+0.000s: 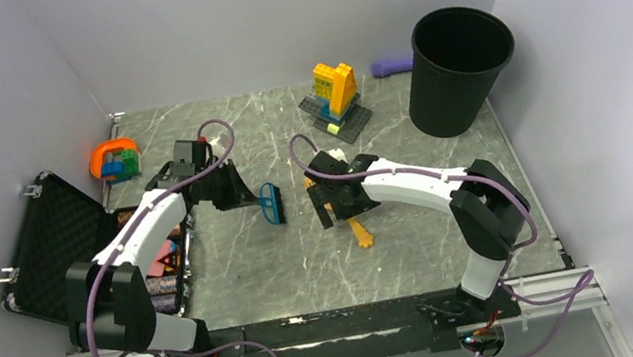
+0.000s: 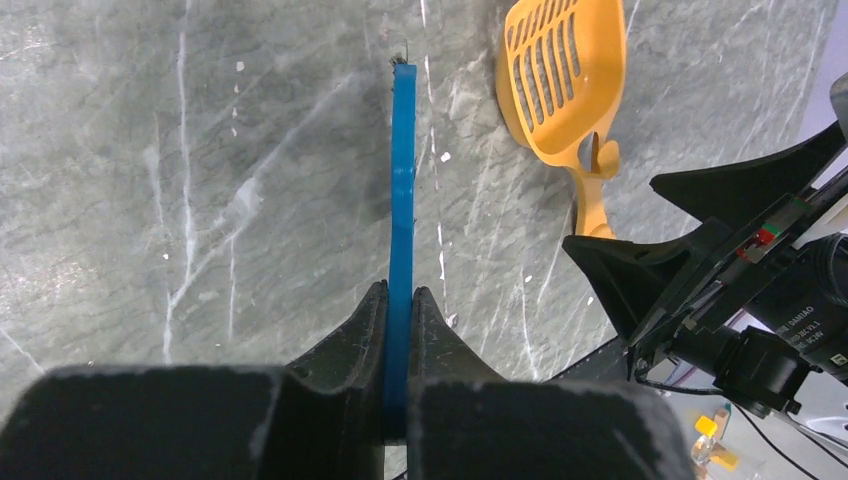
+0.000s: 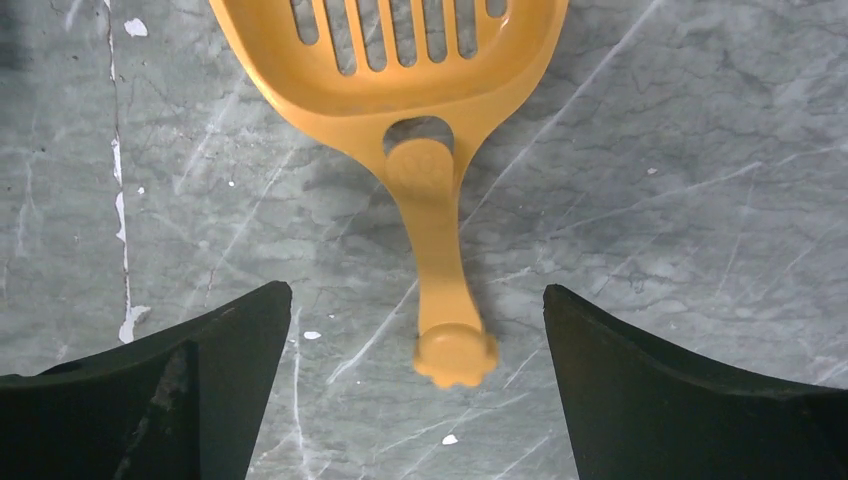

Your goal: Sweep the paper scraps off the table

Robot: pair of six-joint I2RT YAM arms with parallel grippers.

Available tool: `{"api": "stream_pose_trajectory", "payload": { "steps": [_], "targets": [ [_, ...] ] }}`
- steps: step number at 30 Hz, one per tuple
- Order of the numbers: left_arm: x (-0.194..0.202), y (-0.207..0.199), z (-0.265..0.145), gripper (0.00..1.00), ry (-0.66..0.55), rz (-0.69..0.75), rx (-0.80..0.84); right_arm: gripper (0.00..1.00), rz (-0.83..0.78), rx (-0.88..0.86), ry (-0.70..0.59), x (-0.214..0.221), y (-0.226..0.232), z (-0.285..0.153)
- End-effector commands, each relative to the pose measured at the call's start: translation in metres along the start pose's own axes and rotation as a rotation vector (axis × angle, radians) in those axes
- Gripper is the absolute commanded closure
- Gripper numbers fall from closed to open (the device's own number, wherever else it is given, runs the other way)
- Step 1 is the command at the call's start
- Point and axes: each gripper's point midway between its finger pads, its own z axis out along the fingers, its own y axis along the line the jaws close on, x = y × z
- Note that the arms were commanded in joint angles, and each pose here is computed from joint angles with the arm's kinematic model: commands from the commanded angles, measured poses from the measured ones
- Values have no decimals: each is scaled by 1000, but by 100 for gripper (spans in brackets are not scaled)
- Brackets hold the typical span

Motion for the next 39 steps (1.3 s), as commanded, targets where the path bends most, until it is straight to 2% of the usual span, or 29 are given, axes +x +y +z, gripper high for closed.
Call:
{"api": "stream_pose_trajectory", "payload": {
  "steps": [1,11,12,13,15,16,17,23,29,32,35,39],
  "targets": [
    [-8,-18,1,100,-22,22,80,0,60,-17,-139,-32,1,-26],
    [-6,-30,12,94,1,31,119,0,109,-29,-313,-53,-15,-62],
    [-6,-29,12,88,6,29,110,0,112,-33,-320,-53,-15,-63],
    [-6,-28,11,71,6,30,102,0,113,-36,-323,-52,-15,-63],
    [-8,-26,6,21,-18,37,75,0,118,-43,-333,-53,-16,-66],
    [-11,-26,0,4,-47,55,69,0,122,-47,-337,-54,-16,-67],
    [-16,-26,-6,1,-79,74,52,0,123,-47,-341,-54,-16,-68],
    [-45,-25,-53,1,-224,189,-80,0,142,-58,-415,-69,-19,-87],
    [-68,-22,-123,1,-493,281,-210,0,169,-82,-645,-95,-41,-150],
    [-70,-21,-151,1,-606,313,-239,0,210,-66,-753,-98,-60,-176],
    [-65,-11,-176,1,-725,282,-282,0,255,-47,-846,-96,-79,-196],
    [-50,-15,-192,1,-850,327,-215,0,297,-39,-907,-85,-96,-205]
  ]
}}
